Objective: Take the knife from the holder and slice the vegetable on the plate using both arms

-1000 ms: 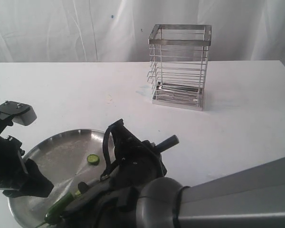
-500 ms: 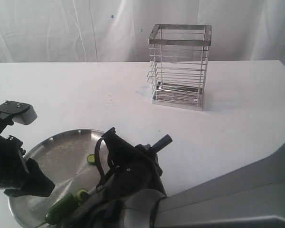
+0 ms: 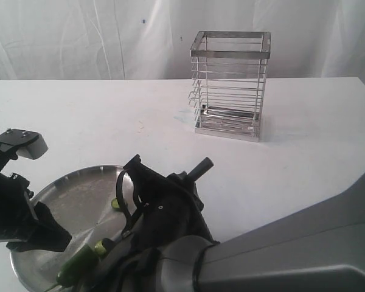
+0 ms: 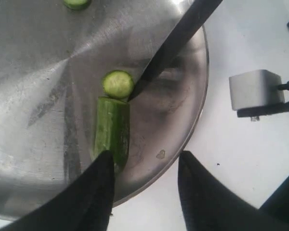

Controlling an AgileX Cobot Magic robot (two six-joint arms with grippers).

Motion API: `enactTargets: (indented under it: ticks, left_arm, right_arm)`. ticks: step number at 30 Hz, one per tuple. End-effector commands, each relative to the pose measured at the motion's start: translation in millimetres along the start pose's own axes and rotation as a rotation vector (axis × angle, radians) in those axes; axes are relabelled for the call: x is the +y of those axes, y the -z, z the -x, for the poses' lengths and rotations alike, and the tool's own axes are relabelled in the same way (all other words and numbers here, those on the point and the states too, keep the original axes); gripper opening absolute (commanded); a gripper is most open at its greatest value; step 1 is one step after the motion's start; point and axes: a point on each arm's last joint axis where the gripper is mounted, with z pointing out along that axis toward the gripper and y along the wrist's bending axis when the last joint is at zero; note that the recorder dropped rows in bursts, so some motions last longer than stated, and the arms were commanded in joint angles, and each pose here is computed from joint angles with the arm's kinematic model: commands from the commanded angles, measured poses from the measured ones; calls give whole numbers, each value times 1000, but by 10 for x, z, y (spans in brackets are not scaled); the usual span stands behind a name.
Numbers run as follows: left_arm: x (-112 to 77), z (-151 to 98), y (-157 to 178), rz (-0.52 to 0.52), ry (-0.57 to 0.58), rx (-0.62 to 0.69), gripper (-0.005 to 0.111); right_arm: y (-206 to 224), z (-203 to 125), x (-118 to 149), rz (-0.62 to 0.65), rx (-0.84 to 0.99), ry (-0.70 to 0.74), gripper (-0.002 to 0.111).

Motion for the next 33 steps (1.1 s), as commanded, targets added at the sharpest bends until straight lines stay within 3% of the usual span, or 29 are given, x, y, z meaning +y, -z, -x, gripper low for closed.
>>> enactTargets:
  ticks: [1,12,23,33]
  left_arm:
    - [-40,-22,2,-27,14,7,47]
    - [-39,-16,2,-26,17,0,47]
    - [-46,-17,2,-34,22,2,47]
    - [-46,-10,2,-34,26,-6,47]
  right_arm:
    - [-12,-30,-41,-42,20,18,0]
    - [191,-15,-90,-91,-17,20,0]
    - [49,64,-68,-126,12,94,0]
    - [-99,-32,-182,-168,46,68,0]
